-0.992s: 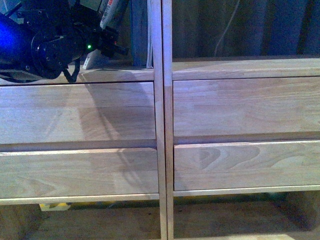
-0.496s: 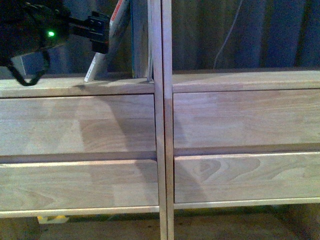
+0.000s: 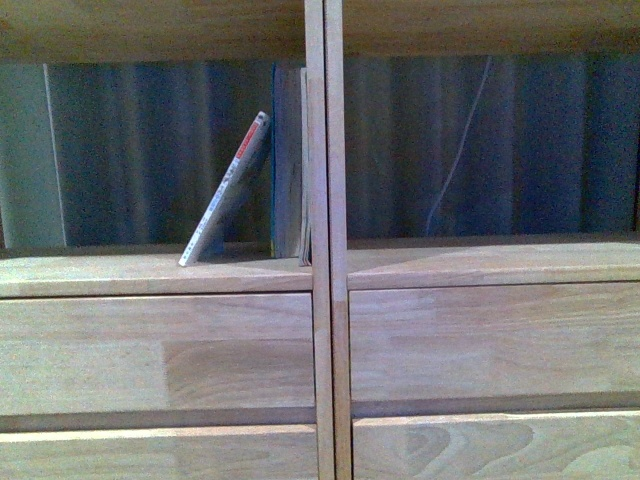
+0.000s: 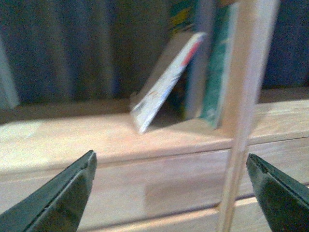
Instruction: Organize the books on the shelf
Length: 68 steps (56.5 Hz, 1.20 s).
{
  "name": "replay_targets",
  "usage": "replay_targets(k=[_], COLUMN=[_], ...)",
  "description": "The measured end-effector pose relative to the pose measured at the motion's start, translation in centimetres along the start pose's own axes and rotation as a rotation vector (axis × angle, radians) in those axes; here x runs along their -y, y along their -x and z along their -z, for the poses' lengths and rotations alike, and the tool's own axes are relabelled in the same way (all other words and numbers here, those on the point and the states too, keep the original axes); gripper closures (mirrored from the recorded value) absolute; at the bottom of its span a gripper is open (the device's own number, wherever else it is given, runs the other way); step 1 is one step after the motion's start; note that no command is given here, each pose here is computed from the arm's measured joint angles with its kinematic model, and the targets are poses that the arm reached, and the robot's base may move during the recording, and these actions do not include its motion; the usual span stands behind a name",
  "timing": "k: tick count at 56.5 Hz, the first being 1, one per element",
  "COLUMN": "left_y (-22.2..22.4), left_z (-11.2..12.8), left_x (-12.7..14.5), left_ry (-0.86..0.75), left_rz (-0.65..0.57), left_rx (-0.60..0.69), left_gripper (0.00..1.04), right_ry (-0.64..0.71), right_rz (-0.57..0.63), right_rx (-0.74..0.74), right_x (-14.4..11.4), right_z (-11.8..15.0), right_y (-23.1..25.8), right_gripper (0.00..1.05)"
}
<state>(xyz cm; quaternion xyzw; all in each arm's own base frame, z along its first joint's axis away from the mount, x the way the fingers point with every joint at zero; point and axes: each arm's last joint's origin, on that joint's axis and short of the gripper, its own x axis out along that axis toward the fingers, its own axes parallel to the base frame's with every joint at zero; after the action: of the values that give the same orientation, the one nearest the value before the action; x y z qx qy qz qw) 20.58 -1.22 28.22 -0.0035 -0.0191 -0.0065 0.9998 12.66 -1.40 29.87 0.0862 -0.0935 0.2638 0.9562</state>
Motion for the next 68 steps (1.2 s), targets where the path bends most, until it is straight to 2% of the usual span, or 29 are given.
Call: replay_targets(k=[1,5,11,19,25,44,68], left_y=[0.3,1.1,2.2,4.2,5.5,7.7,9.1], left_z=[0.4,2.1,4.0,6.2,7.6,9.5,10.9], left_x=[-0.1,-0.5,-1.1,-1.1,-1.1,-1.1,-1.1], left_ry=[0.0,-0.002,-0.003,-0.003,-0.003,-0.003,-0.003], left_rz=[-0.008,0.011,-0.009,-0.009,-0.009,-0.01,-0.012], left_rx=[-0.005,-0.031,-0.051,-0.045,-0.044,-0.04,-0.032], left_gripper=[0.36,0.48,0.66,1.01,1.02,1.02,1.02], right_ry=[0.003,0.03,0.102,0.15,0.167,0.162,0.167], right_rz=[0.101,0.337,0.54,0.536,0.537,0.539,0.538], right_rx=[0.001,-0.077,-0.16,-0.193,-0.199,-0.215,-0.196], right_x=[0.0,-0.3,-0.3,-0.9,-0.9,-1.2,-1.2], right_z=[0.0,0.8,3.3,6.6,8.4,10.9,11.9], right_y=[-0.1,0.1,0.9,1.7,2.3,4.1,4.5], right_gripper=[0.12,0.24,0.4,0.75,1.02,1.02,1.02])
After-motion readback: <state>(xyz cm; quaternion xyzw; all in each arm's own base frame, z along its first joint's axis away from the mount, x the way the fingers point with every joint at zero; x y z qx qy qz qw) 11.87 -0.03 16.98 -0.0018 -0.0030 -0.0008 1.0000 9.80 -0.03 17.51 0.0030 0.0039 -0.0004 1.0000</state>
